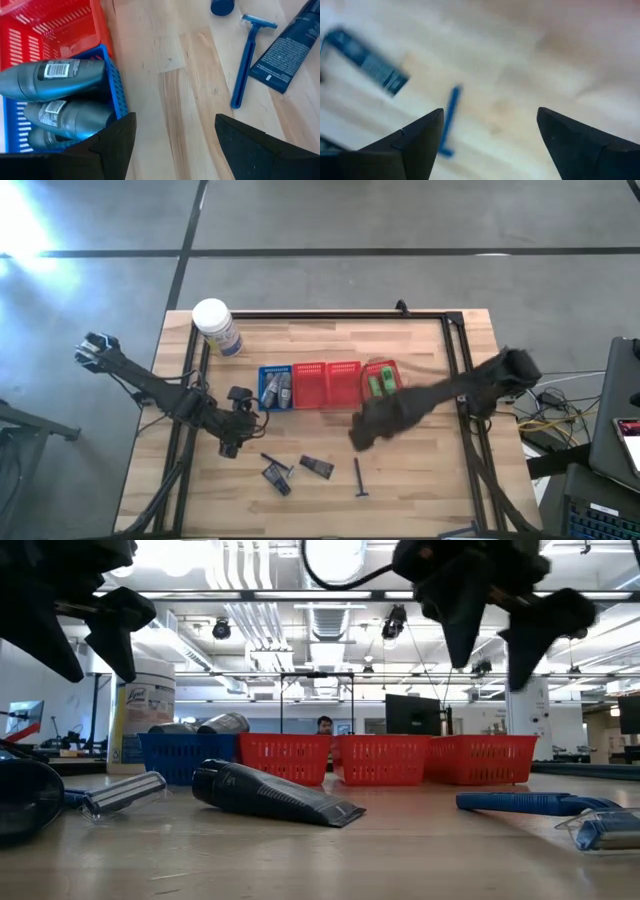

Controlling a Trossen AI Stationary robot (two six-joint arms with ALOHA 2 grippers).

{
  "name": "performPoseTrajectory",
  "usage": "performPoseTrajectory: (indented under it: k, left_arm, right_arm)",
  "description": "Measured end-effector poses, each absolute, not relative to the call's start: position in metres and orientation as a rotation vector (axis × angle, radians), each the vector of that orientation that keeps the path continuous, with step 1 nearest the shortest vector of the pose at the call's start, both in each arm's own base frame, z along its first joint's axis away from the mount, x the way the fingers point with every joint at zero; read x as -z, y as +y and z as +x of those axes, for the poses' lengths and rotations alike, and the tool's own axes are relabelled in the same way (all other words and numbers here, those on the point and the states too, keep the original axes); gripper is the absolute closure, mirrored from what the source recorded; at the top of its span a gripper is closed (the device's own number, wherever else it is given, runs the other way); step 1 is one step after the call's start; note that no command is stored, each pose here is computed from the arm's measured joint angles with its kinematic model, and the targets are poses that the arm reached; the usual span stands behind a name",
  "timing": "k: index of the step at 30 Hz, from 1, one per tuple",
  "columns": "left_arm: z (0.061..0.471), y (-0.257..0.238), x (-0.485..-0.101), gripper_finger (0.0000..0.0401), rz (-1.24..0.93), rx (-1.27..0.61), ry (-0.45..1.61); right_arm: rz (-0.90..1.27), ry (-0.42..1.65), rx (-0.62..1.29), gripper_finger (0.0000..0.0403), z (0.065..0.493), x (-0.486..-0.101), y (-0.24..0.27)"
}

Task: Pick & Place Travel size toiletries
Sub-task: Put the razor into the middle red bin

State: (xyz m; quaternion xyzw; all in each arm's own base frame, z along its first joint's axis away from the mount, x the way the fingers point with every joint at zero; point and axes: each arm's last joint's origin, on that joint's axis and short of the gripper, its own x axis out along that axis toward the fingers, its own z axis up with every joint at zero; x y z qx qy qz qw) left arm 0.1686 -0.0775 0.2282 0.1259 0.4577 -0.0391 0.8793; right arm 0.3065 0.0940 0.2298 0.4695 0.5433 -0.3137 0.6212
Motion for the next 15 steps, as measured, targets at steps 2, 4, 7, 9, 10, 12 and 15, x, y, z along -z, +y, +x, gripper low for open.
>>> performPoseTrajectory:
  k: [2,4,7,9,10,12,15]
  left_arm:
    - [0.169,-0.077,-0.228,0.0126,0.287,0.093,0.954]
    - [0.169,-0.077,-0.228,0.0126,0.302,0.101,0.953]
    - [0.169,-0.077,-0.228,0.0126,0.303,0.102,0.954]
    - [0.169,-0.077,-0.228,0.0126,0.304,0.108,0.955]
    - [0.169,-0.077,-0.228,0.0126,0.309,0.113,0.955]
    - [0.169,-0.077,-0.228,0.0126,0.321,0.121,0.955]
    - [0.169,-0.077,-0.228,0.0126,0.335,0.128,0.954]
  right_arm:
    - [1.128,1.263,0.697,0.0093,0.316,-0.214,0.119]
    - [1.149,1.292,0.717,0.0104,0.325,-0.2,0.139]
    - [1.137,1.336,0.755,0.0124,0.334,-0.187,0.159]
    - [1.147,1.333,0.756,0.014,0.343,-0.183,0.167]
    - [1.153,1.331,0.762,0.0149,0.347,-0.181,0.17]
    - [1.165,1.33,0.782,0.0168,0.356,-0.175,0.174]
    - [1.159,1.359,0.813,0.0199,0.363,-0.16,0.178]
